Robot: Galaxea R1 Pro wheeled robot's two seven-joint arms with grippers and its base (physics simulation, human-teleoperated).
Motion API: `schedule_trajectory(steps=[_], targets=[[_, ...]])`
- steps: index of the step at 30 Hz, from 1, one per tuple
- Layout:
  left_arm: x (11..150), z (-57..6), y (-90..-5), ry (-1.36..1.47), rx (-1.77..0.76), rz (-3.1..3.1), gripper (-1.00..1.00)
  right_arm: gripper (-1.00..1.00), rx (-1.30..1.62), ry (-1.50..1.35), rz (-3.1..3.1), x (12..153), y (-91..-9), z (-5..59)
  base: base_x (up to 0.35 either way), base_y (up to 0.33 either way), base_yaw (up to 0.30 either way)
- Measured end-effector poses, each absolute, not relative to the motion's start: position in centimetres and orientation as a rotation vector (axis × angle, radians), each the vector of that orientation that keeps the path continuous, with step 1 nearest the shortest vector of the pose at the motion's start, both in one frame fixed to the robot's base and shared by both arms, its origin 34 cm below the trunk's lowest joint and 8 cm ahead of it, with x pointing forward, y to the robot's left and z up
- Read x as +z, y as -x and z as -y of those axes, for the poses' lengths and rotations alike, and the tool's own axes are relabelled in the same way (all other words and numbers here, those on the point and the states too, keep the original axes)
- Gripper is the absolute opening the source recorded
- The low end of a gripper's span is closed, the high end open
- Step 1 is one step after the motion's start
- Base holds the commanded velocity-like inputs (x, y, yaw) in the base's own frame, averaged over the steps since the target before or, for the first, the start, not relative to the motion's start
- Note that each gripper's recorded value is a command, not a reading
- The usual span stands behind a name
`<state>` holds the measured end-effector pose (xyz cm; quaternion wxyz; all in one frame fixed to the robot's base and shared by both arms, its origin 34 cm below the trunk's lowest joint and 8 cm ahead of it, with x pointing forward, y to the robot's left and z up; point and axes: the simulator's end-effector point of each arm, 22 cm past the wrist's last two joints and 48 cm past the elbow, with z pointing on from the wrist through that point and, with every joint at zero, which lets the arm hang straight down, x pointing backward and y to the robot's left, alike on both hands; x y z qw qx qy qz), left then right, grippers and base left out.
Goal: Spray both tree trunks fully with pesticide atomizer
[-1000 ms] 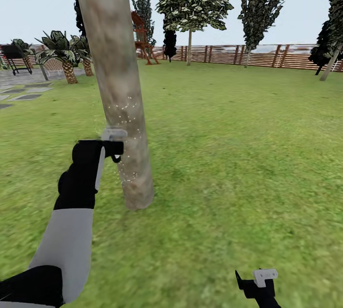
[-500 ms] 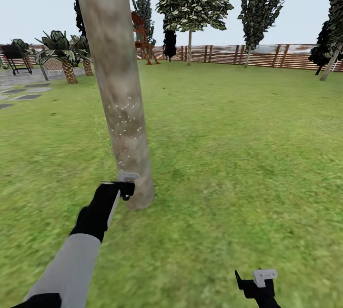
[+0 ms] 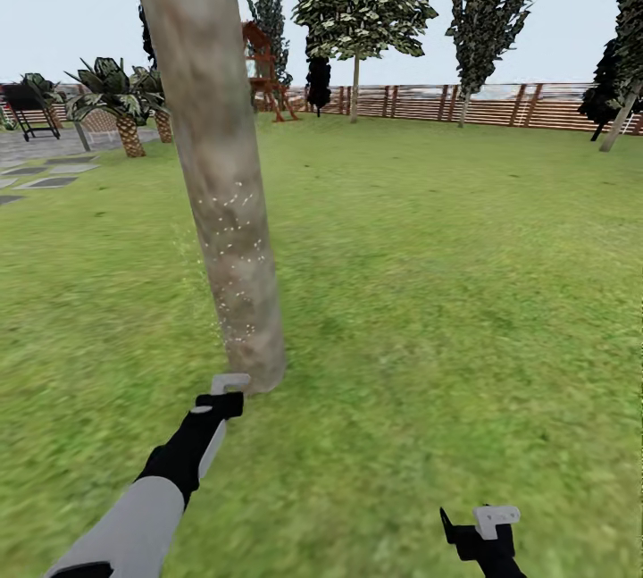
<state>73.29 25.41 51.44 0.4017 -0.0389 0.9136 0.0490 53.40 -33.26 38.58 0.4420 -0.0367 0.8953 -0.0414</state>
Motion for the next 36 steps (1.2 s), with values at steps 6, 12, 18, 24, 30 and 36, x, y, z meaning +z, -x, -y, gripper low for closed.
schedule_trajectory(steps=[6,12,18,24,30,36], targets=[[51.7,-24.6,-73.7,0.124,0.078,-2.276,-1.00,1.00,-0.095,0.083,-2.258,37.6,-52.0,33.0,0.144,-0.242,0.025],[51.5,-24.7,-73.6,0.127,0.078,-2.277,-1.00,1.00,-0.096,0.082,-2.261,37.5,-51.9,33.0,0.302,-0.091,0.141],[51.4,-24.3,-73.5,0.124,0.072,-2.281,-1.00,1.00,-0.097,0.083,-2.261,37.5,-51.9,33.1,0.138,-0.232,0.003],[51.4,-24.2,-73.4,0.124,0.070,-2.281,-1.00,1.00,-0.097,0.083,-2.260,37.5,-51.9,33.1,0.010,-0.273,0.000],[51.4,-24.2,-73.4,0.126,0.070,-2.282,-1.00,1.00,-0.097,0.083,-2.261,37.5,-51.9,33.1,0.000,-0.275,0.225],[51.3,-24.2,-73.4,0.126,0.070,-2.283,-1.00,1.00,-0.097,0.083,-2.262,37.5,-51.9,33.1,0.000,-0.275,0.275]])
